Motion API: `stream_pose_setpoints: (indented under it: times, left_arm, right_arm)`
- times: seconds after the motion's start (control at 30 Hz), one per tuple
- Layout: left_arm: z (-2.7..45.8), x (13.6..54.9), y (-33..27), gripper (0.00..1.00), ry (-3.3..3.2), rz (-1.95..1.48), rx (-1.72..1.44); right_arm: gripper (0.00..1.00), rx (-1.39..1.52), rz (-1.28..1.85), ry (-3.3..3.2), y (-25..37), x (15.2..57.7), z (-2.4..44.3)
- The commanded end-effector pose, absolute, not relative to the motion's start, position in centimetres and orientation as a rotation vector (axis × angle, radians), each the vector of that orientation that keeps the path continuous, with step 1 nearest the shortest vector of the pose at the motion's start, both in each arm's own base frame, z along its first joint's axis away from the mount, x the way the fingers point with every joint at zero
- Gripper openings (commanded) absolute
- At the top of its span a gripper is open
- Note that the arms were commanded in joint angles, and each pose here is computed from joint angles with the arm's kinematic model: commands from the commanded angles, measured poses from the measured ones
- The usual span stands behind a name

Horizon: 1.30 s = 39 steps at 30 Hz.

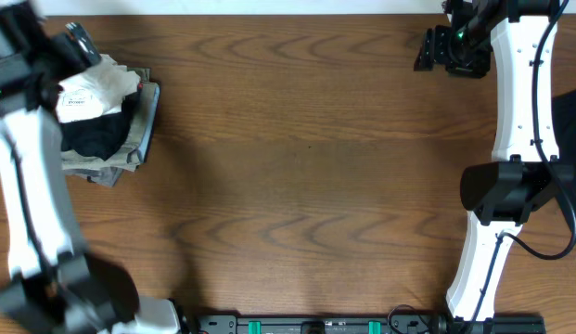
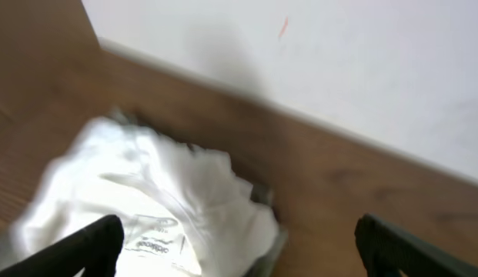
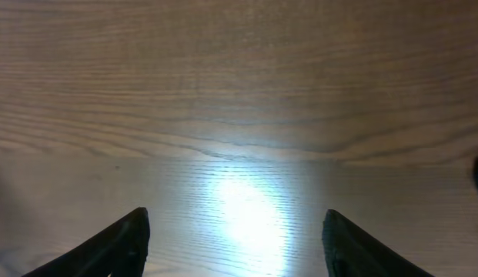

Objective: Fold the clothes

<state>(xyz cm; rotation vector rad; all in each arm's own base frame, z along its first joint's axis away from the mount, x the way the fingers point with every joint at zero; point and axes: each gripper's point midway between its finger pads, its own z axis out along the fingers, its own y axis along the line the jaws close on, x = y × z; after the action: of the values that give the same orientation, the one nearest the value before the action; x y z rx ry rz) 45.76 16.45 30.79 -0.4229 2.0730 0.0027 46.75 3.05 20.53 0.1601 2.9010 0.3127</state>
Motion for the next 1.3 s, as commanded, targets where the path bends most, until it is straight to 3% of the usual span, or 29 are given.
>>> stream_pose_setpoints:
  times: [0.0,0.17,0.33,0.63,0.8,0.97,1.27]
  left_arm:
    - [35.2,42.3,15.1,0.98,2.023,0.019,-0.403]
    - [37.3,36.8,12.3,0.98,2.056,-0.014,-0.399]
    - [38.5,32.7,6.6,0.98,2.088,-0.254,-0.284]
    - [37.2,26.3,3.3,0.98,2.064,-0.277,-0.256]
    - [35.6,22.2,1.6,0.98,2.016,-0.255,-0.228]
    - [34.6,19.3,-1.1,0.98,1.960,-0.291,-0.102]
    - [32.8,18.4,-3.3,0.98,1.957,-0.405,-0.030]
  right_arm:
    - [0.66,0.138,0.417,2.865,5.0,46.7,22.0]
    - [0.61,0.102,0.431,2.797,5.7,45.7,25.1]
    - [0.54,0.053,0.339,2.713,5.9,42.8,30.0]
    - [0.53,-0.145,0.161,2.579,9.2,37.3,36.0]
    - [0.53,-0.230,0.136,2.563,10.9,34.1,36.9]
    - [0.52,-0.127,-0.033,2.578,8.6,30.8,36.5]
    - [0.52,0.012,0.021,2.452,5.6,23.8,38.3]
